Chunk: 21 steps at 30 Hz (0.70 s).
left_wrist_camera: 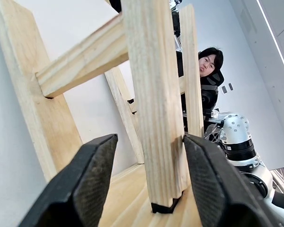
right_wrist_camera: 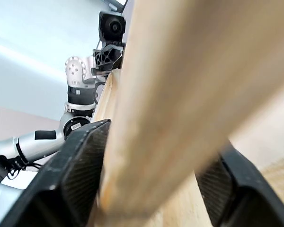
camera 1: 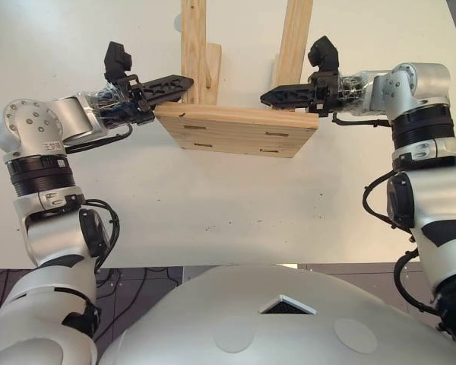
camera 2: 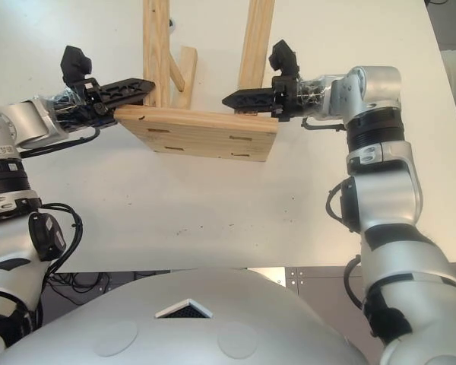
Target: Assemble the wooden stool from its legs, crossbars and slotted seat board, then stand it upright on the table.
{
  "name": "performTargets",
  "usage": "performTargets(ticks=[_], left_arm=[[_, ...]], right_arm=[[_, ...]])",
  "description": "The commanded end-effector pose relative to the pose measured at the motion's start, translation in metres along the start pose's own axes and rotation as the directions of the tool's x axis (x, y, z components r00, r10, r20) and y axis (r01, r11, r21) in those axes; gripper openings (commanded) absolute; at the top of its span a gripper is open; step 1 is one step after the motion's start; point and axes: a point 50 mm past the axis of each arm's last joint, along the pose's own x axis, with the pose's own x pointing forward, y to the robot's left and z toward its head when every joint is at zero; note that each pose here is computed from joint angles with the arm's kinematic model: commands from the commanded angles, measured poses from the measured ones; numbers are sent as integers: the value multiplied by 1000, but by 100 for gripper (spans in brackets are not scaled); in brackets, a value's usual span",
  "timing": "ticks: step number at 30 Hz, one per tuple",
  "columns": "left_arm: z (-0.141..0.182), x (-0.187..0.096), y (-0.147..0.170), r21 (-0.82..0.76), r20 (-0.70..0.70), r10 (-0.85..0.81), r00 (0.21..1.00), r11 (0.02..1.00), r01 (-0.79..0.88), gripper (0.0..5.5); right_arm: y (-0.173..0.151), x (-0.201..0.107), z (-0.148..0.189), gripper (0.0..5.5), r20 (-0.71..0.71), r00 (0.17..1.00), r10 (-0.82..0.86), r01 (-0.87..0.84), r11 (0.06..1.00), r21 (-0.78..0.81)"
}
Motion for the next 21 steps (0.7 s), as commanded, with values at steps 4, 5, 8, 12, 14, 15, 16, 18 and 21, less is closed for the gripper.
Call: performTargets(ticks=[4, 5, 8, 12, 14, 15, 16, 18, 21], left_arm=[[6, -31, 21, -16, 66, 180, 981, 984, -179, 248], [8, -33, 21, -15, 79, 179, 981, 984, -178, 248], [17, -39, 17, -41, 150, 138, 979, 990, -133, 248], [19, -43, 16, -49, 204, 114, 972, 993, -107, 268], [19, -53, 16, 5, 223, 137, 965, 990, -142, 274], [17, -61, 18, 71, 218, 167, 962, 980, -186, 274], [13, -68, 20, 136, 199, 192, 961, 966, -221, 274], [-5, -84, 29, 331, 61, 295, 954, 895, -298, 274], [-24, -101, 42, 510, -110, 400, 910, 808, -294, 274]], right_arm=[[-3, -22, 11, 293, 86, 993, -76, 75, 997, 10], [-5, -25, 10, 293, 89, 992, -87, 86, 996, 13], [-8, -35, 9, 293, 127, 985, -118, 119, 993, -4], [-10, -46, 12, 296, 186, 972, -146, 159, 986, -53], [-13, -54, 12, 296, 203, 959, -197, 228, 963, -145], [-15, -58, 8, 296, 185, 955, -230, 271, 932, -241], [-16, -61, 3, 296, 162, 953, -254, 295, 899, -324], [-18, -64, -13, 296, 84, 950, -302, 302, 807, -507], [-19, -60, -31, 296, 4, 941, -338, 253, 696, -672]])
